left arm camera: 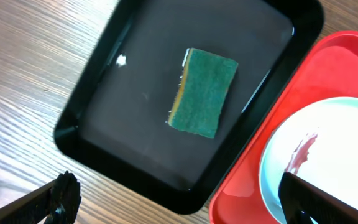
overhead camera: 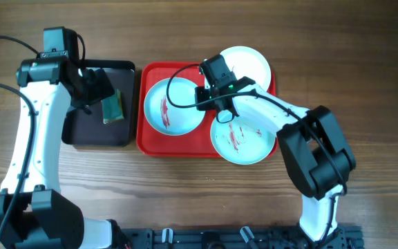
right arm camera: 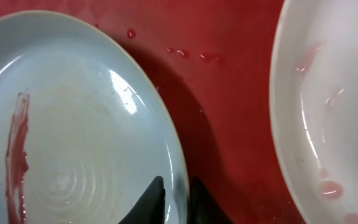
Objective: Clean dirty plates on tray and stack at the side
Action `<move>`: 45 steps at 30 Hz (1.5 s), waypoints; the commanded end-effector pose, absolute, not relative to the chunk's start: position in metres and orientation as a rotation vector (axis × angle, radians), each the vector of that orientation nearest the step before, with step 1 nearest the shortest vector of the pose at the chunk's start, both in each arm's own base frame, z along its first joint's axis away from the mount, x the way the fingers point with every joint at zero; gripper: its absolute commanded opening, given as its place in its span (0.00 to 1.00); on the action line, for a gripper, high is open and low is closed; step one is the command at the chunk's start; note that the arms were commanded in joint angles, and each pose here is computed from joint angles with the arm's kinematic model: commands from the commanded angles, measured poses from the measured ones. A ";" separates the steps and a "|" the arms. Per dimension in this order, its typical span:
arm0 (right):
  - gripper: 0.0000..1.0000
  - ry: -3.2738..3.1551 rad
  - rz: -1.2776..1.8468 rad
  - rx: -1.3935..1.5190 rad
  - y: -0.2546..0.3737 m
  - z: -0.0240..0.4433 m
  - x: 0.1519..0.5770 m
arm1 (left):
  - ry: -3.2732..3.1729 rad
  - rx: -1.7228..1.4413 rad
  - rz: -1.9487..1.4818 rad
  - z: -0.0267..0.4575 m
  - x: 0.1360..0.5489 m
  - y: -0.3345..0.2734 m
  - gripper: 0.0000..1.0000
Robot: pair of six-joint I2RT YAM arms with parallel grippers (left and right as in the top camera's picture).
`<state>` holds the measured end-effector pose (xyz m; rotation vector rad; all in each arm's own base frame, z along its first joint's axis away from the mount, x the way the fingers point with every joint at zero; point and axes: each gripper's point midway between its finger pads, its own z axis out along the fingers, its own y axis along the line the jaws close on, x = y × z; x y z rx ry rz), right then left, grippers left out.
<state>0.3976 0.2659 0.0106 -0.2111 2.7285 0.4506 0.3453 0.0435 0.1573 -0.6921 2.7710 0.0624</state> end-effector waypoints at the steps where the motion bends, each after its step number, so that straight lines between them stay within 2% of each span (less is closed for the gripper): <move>1: 0.14 2.789 0.479 -0.081 0.266 0.000 0.393 | 2.823 -0.687 -0.014 0.142 0.341 0.035 1.00; 4: 0.12 2.811 0.472 -0.057 0.264 -0.005 0.390 | 2.844 -0.684 -0.075 0.133 0.341 0.027 1.00; 6: 0.04 2.815 0.470 -0.056 0.264 -0.007 0.389 | 2.858 -0.686 -0.099 0.120 0.342 0.024 0.98; 12: 0.04 2.815 0.472 -0.046 0.264 -0.007 0.389 | 2.887 -0.694 -0.092 0.083 0.352 0.025 0.88; 20: 0.04 2.819 0.468 -0.052 0.264 -0.008 0.389 | 2.902 -0.635 -0.095 0.041 0.375 0.026 0.86; 24: 0.04 2.818 0.468 -0.058 0.264 -0.008 0.389 | 2.911 -0.505 -0.089 0.035 0.382 0.026 0.70; 26: 0.05 2.818 0.468 -0.057 0.264 -0.008 0.389 | 2.919 -0.458 -0.085 0.031 0.384 0.026 0.66; 33: 0.04 2.818 0.468 -0.058 0.264 -0.008 0.389 | 2.946 -0.452 -0.083 0.004 0.389 0.027 0.61; 37: 0.04 2.818 0.468 -0.058 0.264 -0.008 0.389 | 2.983 -0.459 -0.079 -0.010 0.385 0.026 0.54; 43: 0.04 2.817 0.469 -0.057 0.264 -0.008 0.389 | 2.982 -0.460 -0.079 -0.010 0.385 0.026 0.29; 45: 0.04 2.817 0.469 -0.058 0.264 -0.008 0.389 | 2.981 -0.460 -0.079 -0.010 0.385 0.027 0.29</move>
